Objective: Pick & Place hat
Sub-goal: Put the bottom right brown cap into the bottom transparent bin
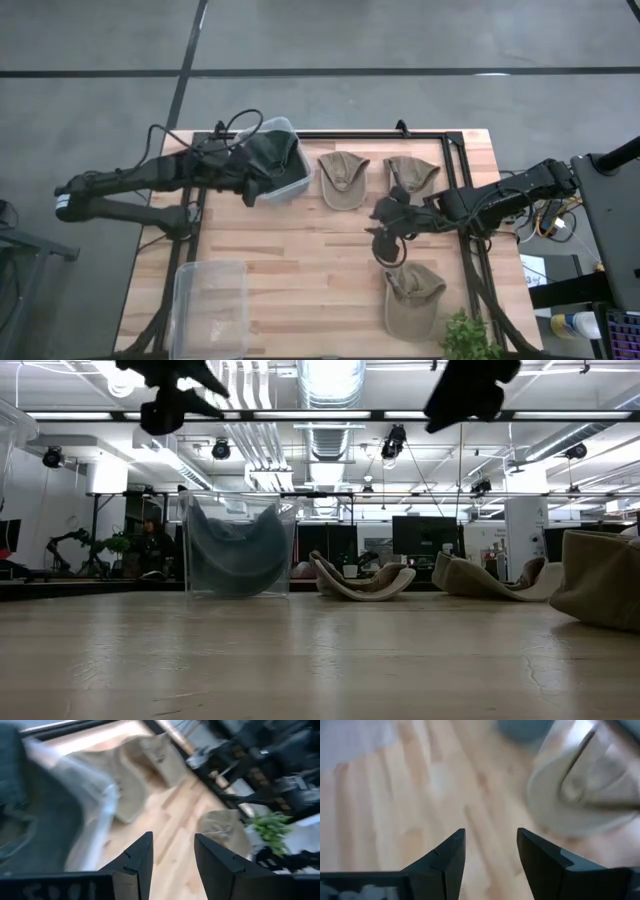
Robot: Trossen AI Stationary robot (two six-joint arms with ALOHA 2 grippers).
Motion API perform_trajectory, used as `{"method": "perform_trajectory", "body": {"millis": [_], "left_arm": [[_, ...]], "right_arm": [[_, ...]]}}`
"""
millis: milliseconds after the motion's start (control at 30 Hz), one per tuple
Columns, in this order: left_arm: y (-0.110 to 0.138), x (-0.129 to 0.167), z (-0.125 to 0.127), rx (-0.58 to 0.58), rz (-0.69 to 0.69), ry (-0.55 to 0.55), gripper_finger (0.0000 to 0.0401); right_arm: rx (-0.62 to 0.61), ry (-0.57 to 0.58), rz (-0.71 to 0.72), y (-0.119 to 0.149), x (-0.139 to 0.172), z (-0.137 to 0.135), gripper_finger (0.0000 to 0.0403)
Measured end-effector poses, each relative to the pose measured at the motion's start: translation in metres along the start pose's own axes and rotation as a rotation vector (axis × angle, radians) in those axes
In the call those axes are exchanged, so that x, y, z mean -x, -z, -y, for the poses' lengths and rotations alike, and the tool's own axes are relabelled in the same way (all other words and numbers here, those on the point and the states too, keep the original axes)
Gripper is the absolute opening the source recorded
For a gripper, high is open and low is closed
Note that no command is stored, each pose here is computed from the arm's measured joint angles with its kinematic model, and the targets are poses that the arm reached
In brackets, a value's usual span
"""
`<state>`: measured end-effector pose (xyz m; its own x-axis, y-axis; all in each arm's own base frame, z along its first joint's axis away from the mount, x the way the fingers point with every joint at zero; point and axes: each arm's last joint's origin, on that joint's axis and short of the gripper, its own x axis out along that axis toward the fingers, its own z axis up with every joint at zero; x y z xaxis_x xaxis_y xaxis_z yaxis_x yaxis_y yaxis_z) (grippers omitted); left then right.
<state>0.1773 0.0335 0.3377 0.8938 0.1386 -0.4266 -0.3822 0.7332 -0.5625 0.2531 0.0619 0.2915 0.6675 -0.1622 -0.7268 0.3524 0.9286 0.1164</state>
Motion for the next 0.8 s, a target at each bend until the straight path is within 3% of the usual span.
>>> {"method": "perform_trajectory", "body": {"millis": [267, 800], "left_arm": [[0.003, -0.015, 0.019, -0.062, 0.017, 0.102, 0.0135], [0.011, -0.062, 0.026, -0.108, -0.016, 0.096, 0.0135]], "right_arm": [[-0.177, -0.066, -0.294, 0.019, 0.002, 0.005, 0.0169], [-0.535, 0.000, -0.767, 0.052, 0.019, 0.003, 0.0164]]}}
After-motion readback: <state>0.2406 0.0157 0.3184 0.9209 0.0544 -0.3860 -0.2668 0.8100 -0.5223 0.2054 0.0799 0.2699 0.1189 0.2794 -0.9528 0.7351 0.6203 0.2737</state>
